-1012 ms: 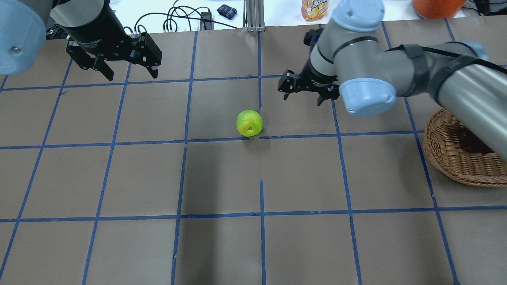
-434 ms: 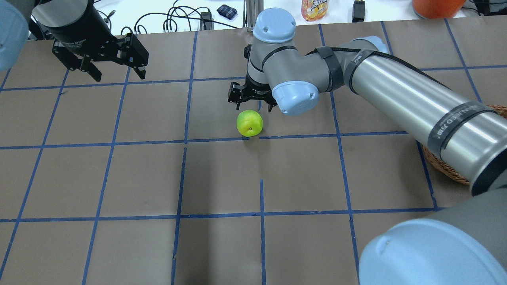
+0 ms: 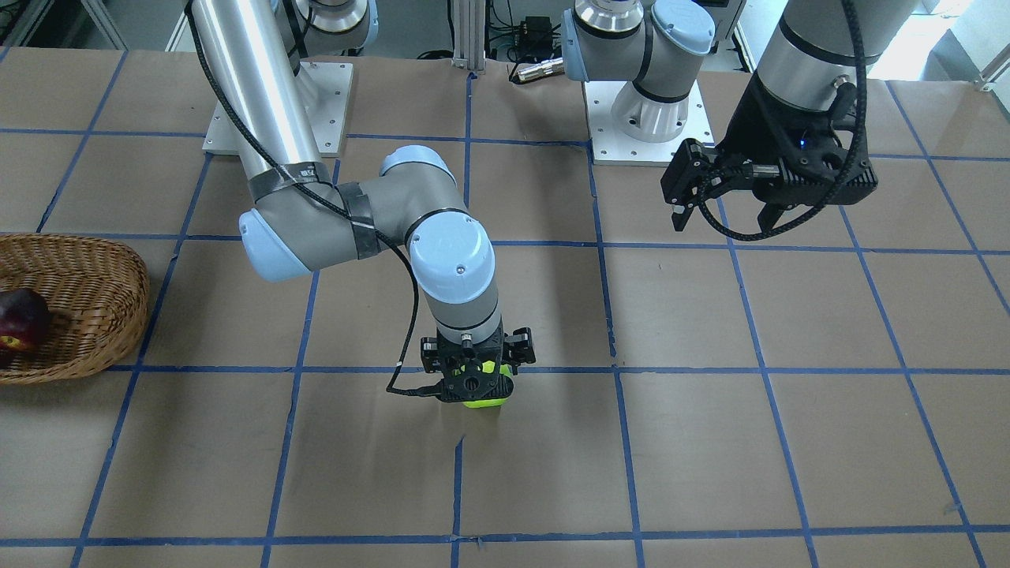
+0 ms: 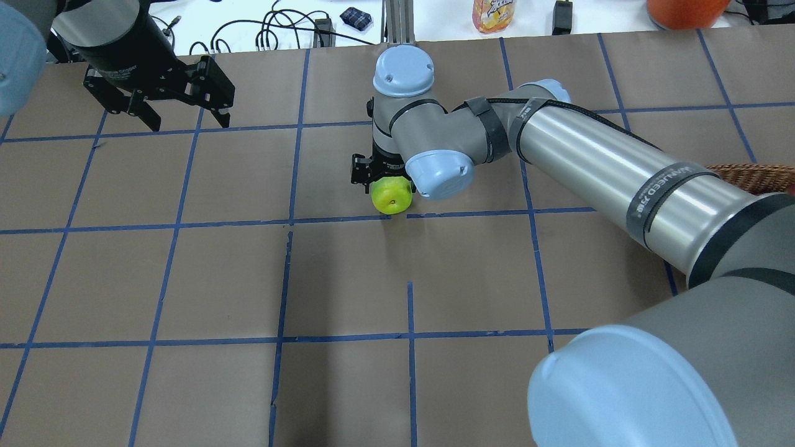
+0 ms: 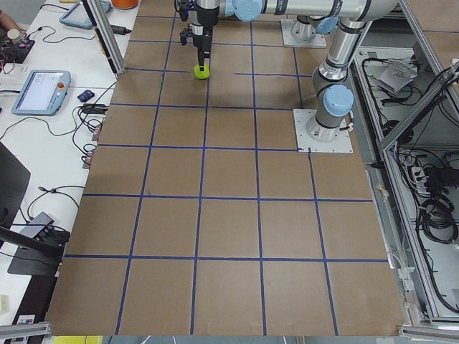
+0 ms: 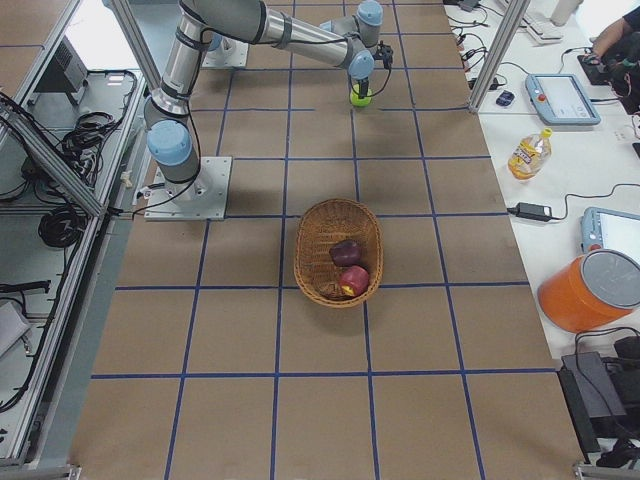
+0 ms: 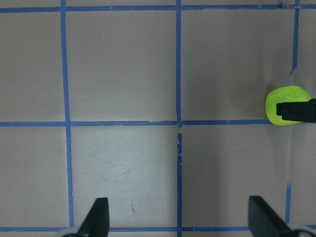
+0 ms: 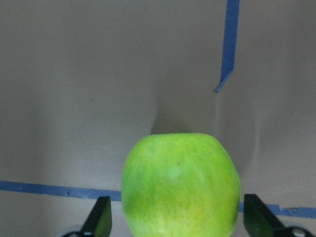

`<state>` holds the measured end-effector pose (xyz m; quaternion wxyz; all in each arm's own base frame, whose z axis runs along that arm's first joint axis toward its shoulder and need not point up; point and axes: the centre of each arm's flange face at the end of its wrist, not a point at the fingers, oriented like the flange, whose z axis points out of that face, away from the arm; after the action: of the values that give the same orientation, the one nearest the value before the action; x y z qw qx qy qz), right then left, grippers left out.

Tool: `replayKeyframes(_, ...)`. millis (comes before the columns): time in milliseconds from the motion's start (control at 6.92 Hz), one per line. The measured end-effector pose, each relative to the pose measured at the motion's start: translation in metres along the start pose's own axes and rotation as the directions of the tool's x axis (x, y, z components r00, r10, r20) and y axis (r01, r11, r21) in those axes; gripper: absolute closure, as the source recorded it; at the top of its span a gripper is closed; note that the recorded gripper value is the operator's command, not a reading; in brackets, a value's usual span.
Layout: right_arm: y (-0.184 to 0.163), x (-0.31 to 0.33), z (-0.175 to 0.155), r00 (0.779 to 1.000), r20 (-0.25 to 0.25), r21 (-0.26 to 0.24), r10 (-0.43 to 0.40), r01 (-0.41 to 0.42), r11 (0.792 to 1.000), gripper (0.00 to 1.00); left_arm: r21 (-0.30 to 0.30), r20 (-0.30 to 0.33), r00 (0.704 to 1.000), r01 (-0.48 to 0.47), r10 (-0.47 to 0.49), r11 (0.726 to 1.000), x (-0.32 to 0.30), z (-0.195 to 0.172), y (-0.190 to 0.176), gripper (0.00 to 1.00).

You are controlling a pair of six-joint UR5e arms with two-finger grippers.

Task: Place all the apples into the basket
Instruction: 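Carry the green apple with the right gripper and drop it into the basket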

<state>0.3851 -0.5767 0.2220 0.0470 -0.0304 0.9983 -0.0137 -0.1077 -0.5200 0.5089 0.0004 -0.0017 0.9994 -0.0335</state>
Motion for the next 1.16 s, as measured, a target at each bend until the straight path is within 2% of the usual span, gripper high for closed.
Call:
replayKeyframes(145,0.003,-0.002,0.01,0.999,-0.037,0.003,-0.018,0.018,1.0,0.03,0.0,0.0,1.0,0.0,0.0,1.0,0.0,0.0,0.0,0.0)
replayKeyframes(289,0.005,-0.002,0.021,0.998,-0.05,0.0,-0.037,0.037,0.999,0.12,-0.001,0.0,1.0,0.001,-0.001,1.0,0.0,0.0,0.0,0.0)
replayKeyframes(434,0.005,-0.001,0.028,0.997,-0.053,0.004,-0.055,0.055,0.998,0.34,-0.001,0.001,1.0,0.002,-0.002,1.0,0.0,0.0,0.0,0.0)
replayKeyframes(578,0.005,0.0,0.028,0.996,-0.054,0.012,-0.067,0.068,0.998,0.4,-0.001,0.001,1.0,0.003,-0.003,1.0,0.0,0.001,0.0,0.0)
replayKeyframes(723,0.005,0.002,0.024,0.996,-0.053,0.02,-0.07,0.071,0.997,0.41,-0.001,0.001,1.0,0.004,-0.004,1.0,0.0,0.001,0.0,0.0)
replayKeyframes(867,0.003,0.007,0.011,0.996,-0.051,0.034,-0.069,0.07,0.997,0.41,-0.001,0.001,1.0,0.007,-0.007,1.0,0.0,0.0,0.0,0.0)
replayKeyframes(1012,-0.001,0.027,-0.022,0.997,-0.055,0.041,-0.045,0.048,0.998,0.41,-0.001,0.002,1.0,0.008,-0.008,1.0,0.0,0.0,0.0,0.0)
replayKeyframes(1157,-0.004,0.067,-0.068,0.998,-0.069,0.028,0.016,-0.014,1.0,0.4,-0.001,0.002,1.0,0.009,-0.009,1.0,0.0,0.0,0.0,0.0)
